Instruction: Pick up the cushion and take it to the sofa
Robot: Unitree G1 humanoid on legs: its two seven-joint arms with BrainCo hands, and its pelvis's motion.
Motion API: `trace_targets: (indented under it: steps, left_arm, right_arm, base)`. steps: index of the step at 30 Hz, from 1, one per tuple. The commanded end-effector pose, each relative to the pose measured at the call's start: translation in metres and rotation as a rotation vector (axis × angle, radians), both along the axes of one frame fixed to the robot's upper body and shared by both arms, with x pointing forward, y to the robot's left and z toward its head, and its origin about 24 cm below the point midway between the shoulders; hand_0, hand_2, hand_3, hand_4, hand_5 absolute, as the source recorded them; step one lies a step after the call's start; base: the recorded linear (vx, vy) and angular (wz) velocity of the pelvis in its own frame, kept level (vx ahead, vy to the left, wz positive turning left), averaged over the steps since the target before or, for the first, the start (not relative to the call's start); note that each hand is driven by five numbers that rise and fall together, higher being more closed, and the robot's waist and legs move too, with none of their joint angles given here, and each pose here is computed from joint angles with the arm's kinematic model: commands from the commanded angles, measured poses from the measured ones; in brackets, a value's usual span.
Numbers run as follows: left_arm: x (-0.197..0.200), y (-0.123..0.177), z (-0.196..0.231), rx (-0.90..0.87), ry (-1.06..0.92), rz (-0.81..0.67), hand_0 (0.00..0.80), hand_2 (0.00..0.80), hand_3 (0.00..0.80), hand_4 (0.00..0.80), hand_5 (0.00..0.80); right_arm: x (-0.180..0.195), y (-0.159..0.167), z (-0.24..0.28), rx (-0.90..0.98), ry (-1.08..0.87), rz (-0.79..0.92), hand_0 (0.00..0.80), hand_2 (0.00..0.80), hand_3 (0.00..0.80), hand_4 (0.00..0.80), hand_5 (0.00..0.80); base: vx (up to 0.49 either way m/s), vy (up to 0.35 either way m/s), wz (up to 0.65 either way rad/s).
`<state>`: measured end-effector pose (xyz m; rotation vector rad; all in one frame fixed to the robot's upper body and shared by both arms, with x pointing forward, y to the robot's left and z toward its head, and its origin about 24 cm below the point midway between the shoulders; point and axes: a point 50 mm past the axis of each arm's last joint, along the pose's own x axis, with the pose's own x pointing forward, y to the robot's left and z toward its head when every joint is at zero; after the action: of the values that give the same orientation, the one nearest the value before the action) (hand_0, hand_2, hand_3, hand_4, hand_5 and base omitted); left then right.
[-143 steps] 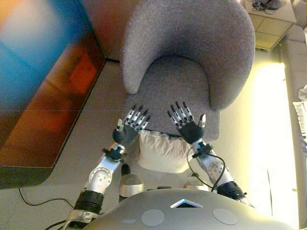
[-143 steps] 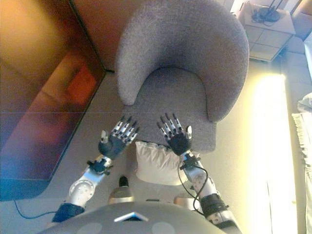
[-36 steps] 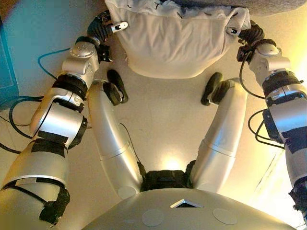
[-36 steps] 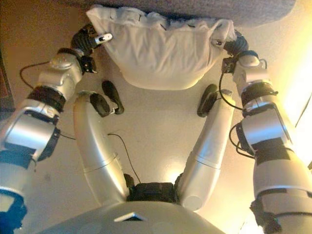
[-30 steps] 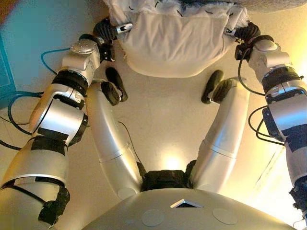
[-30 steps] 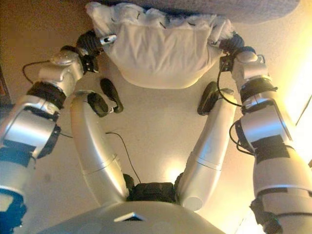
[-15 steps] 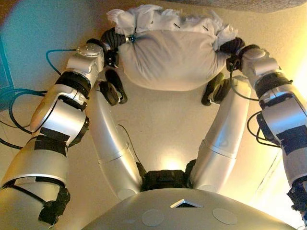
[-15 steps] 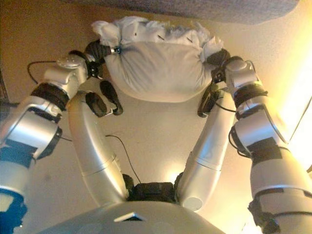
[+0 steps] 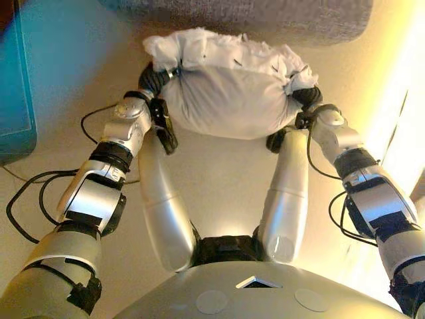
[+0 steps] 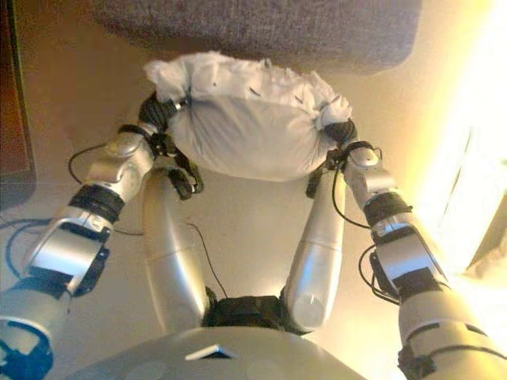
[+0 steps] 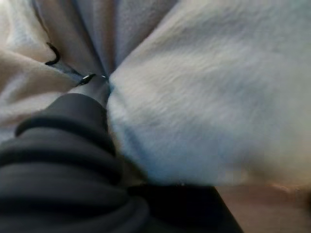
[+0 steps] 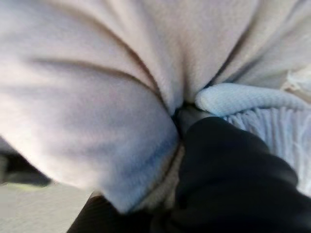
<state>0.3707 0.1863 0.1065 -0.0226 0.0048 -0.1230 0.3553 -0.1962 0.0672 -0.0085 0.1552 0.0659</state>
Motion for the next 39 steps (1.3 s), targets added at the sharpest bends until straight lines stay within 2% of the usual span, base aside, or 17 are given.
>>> trace_targets:
  steps: [1,5,8,10,16,19,25,28,39]
  left_arm:
    - [-0.005,-0.037,0.022,-0.070,-0.155,-0.127,0.800,0.800,0.800,0.800,0.800]
    - [-0.017,-0.034,0.002,-0.096,-0.098,-0.130,0.800,0.800,0.800,0.800,0.800]
    - [-0.020,-0.030,-0.007,-0.128,-0.063,-0.110,0.800,0.800,0.800,0.800,0.800]
    - [-0.026,-0.025,-0.021,-0.162,-0.026,-0.073,0.800,0.800,0.800,0.800,0.800]
    - [-0.047,-0.006,-0.041,-0.247,-0.030,0.078,0.800,0.800,0.800,0.800,0.800]
    - [-0.051,0.000,-0.048,-0.212,-0.015,0.118,0.800,0.800,0.800,0.800,0.800]
    - [-0.046,-0.005,-0.046,-0.226,0.006,0.088,0.800,0.800,0.800,0.800,0.800]
    - [-0.040,-0.019,-0.045,-0.212,0.042,0.034,0.800,0.800,0.800,0.800,0.800]
    - [-0.032,-0.033,-0.039,-0.221,0.024,-0.016,0.800,0.800,0.800,0.800,0.800]
  right_arm:
    - [0.000,0.034,0.032,0.156,-0.223,0.051,0.800,0.800,0.800,0.800,0.800]
    - [-0.011,0.032,0.024,0.144,-0.225,0.020,0.800,0.800,0.800,0.800,0.800]
    - [-0.013,0.032,0.025,0.211,-0.214,0.034,0.800,0.800,0.800,0.800,0.800]
    - [-0.018,0.035,0.015,0.252,-0.173,0.053,0.800,0.800,0.800,0.800,0.800]
    - [-0.025,0.046,-0.002,0.225,-0.096,0.100,0.800,0.800,0.800,0.800,0.800]
    - [-0.024,0.049,-0.007,0.229,-0.065,0.086,0.800,0.800,0.800,0.800,0.800]
    - [-0.025,0.047,-0.012,0.235,-0.039,0.050,0.800,0.800,0.800,0.800,0.800]
    - [-0.025,0.042,-0.014,0.194,-0.024,0.024,0.800,0.800,0.800,0.800,0.800]
    - [-0.025,0.039,-0.013,0.275,-0.047,-0.045,0.800,0.800,0.800,0.800,0.800]
  base:
    - [0.286,-0.074,0.14]
    - [0.262,-0.034,0.11]
    - [0.152,-0.029,0.01]
    - [0.211,-0.072,-0.01]
    - [0.173,0.032,-0.39]
    - [0.167,0.070,-0.66]
    - [0.079,0.046,-0.05]
    - [0.022,0.113,0.16]
    - [0.006,0.136,0.10]
